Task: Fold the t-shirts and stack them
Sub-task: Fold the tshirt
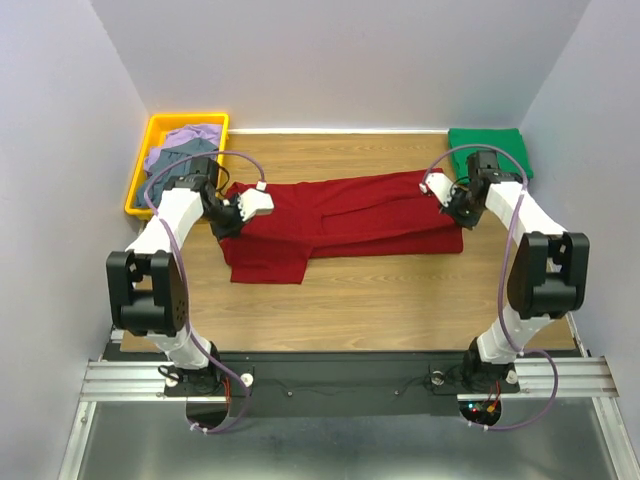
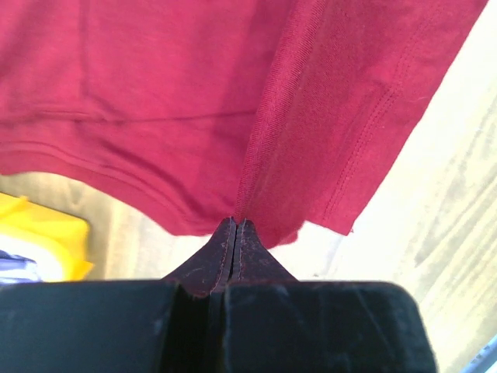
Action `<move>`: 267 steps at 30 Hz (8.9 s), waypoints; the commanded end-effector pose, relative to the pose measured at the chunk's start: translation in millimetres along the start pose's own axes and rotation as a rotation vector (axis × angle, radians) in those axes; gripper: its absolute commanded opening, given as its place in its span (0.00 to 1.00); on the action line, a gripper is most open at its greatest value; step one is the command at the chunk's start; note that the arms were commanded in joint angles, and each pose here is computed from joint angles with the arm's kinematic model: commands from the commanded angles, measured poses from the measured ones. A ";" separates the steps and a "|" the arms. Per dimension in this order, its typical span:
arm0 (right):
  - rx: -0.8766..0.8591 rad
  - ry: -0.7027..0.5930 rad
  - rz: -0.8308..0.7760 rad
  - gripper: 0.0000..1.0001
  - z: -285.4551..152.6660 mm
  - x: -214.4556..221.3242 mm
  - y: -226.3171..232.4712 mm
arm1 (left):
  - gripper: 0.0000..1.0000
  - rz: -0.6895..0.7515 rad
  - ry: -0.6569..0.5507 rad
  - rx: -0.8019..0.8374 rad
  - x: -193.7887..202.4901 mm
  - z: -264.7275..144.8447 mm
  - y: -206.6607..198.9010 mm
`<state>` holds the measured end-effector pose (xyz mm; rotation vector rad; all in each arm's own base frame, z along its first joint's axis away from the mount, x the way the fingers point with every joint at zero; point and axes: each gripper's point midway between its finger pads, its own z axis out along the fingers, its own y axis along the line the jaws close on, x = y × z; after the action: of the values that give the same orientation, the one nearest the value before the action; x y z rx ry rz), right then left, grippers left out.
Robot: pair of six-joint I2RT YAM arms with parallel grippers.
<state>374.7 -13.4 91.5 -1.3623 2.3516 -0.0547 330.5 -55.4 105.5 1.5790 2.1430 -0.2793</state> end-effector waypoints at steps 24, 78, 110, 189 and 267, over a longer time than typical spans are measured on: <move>0.040 -0.009 0.021 0.01 53.4 -31.6 -85.6 | 0.00 -0.097 -0.058 -0.025 -11.4 31.8 80.3; -0.577 -0.499 0.790 0.68 80.9 -305.4 251.1 | 0.47 -0.816 -0.097 0.102 52.8 42.0 -30.8; -0.710 -0.502 0.806 0.08 69.5 -332.2 287.2 | 0.00 -0.762 -0.212 0.172 21.8 19.2 -30.1; -0.848 -0.574 0.886 0.25 91.9 -366.0 128.3 | 0.00 -1.001 -0.313 0.057 0.1 56.6 47.1; -0.946 -0.507 0.970 0.01 53.6 -395.8 133.5 | 0.41 -0.922 -0.415 -0.115 -43.2 92.1 115.7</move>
<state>448.5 396.7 88.3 -0.2886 2.4230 1.5060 455.5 -97.4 42.4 0.3171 2.3754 -0.7225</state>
